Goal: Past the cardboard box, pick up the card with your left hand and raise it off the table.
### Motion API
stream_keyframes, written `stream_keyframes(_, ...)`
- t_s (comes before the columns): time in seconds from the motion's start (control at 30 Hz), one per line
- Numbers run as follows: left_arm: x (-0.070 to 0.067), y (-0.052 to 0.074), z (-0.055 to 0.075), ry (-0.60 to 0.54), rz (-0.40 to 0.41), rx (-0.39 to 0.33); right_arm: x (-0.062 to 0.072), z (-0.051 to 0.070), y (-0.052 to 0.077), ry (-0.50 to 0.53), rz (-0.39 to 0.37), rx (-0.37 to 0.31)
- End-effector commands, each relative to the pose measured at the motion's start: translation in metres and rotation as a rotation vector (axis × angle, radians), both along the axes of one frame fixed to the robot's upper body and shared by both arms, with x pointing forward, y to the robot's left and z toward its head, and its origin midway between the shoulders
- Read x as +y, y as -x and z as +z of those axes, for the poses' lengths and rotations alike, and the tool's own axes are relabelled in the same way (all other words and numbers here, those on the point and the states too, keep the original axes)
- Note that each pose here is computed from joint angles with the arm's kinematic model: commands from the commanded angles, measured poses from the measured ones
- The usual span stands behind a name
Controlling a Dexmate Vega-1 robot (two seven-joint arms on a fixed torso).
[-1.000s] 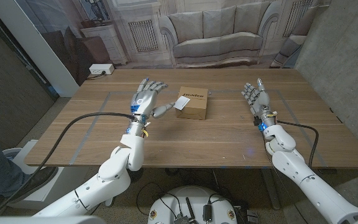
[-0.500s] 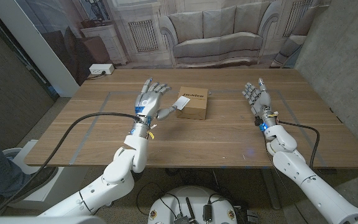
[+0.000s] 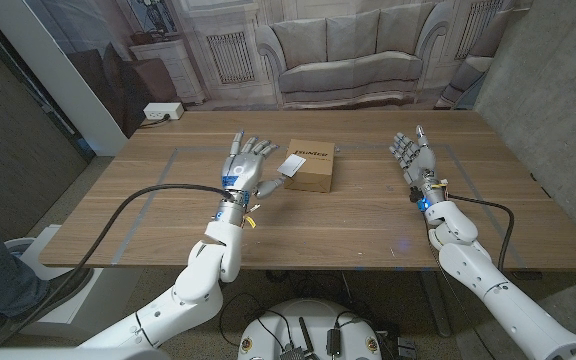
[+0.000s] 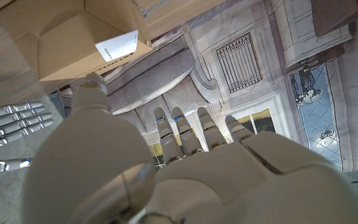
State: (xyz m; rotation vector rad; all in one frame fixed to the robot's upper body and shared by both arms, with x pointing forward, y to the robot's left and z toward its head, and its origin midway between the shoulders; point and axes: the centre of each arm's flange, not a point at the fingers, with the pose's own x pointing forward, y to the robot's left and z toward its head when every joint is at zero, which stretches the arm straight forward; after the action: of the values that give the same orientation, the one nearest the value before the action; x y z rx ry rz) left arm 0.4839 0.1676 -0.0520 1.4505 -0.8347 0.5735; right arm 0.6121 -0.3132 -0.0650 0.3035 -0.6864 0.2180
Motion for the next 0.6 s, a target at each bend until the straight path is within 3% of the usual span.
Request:
stream_keyframes(0.03, -0.01, -0.001, -0.003, -0.052, 0.053, 0.016, 0.005, 0.003, -0.004, -0.004, 0.009, 0.0)
stream_keyframes(0.6, -0.026, -0.011, -0.012, -0.097, 0.146, -0.003, 0.006, 0.004, -0.011, -0.01, 0.018, 0.013)
